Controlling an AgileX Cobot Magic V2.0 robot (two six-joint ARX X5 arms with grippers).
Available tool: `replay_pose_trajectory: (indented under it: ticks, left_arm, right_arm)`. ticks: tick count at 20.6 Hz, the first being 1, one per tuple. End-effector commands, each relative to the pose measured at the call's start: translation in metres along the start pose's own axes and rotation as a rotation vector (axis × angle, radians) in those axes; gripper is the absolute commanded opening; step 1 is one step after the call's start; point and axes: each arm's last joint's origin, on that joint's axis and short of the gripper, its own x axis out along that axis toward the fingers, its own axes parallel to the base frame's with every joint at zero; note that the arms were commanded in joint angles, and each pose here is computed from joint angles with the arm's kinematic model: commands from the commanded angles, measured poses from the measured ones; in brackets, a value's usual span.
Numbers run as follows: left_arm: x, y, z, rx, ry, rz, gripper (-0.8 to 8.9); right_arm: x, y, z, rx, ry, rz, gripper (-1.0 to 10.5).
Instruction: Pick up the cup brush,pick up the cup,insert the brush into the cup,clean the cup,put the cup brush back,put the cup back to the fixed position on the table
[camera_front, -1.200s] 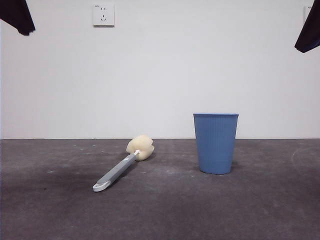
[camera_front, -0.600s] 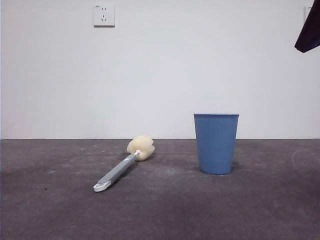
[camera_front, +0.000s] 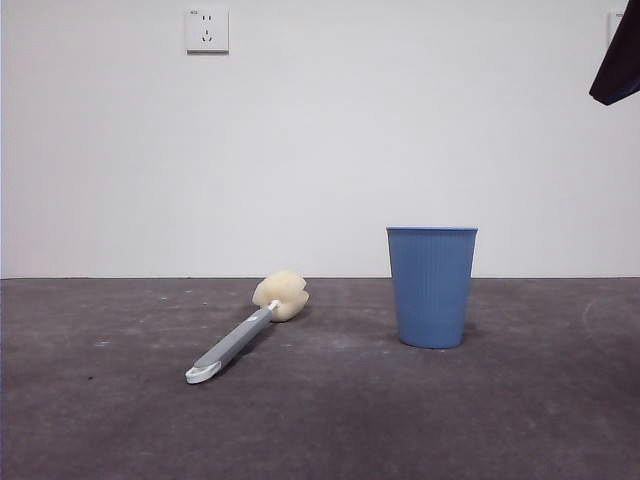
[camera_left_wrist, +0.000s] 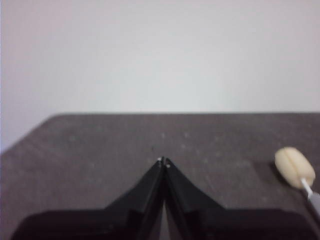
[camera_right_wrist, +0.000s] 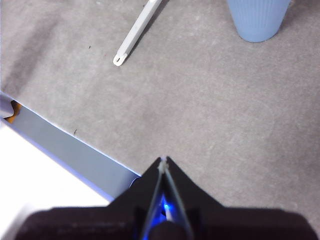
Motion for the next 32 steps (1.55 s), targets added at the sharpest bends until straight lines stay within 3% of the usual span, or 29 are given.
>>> replay_pose_trajectory:
  ticks: [1,9,26,29,32]
  left_arm:
    - [0.000,0.001,-0.012,-0.036,0.012,0.004,-0.03]
    - [-0.005,0.001,-0.036,-0.044,0.232,0.005,-0.03]
    - [-0.005,0.001,-0.036,-0.044,0.224,0.009,-0.03]
    - [-0.005,0.001,-0.036,-0.044,0.224,0.009,-0.03]
    - [-0.005,0.001,-0.036,-0.044,0.224,0.009,-0.03]
  right_arm:
    - [-0.001,0.000,0.000,0.006,-0.006,0.000,0.0]
    - [-0.001,0.000,0.000,0.006,-0.006,0.000,0.0]
    - [-0.002,0.001,0.001,-0.015,-0.024,-0.006,0.0]
    - [-0.015,-0.001,-0.001,-0.073,-0.109,-0.077,0.0]
    - [-0.038,-0.009,-0.001,-0.093,-0.341,-0.171,0.0]
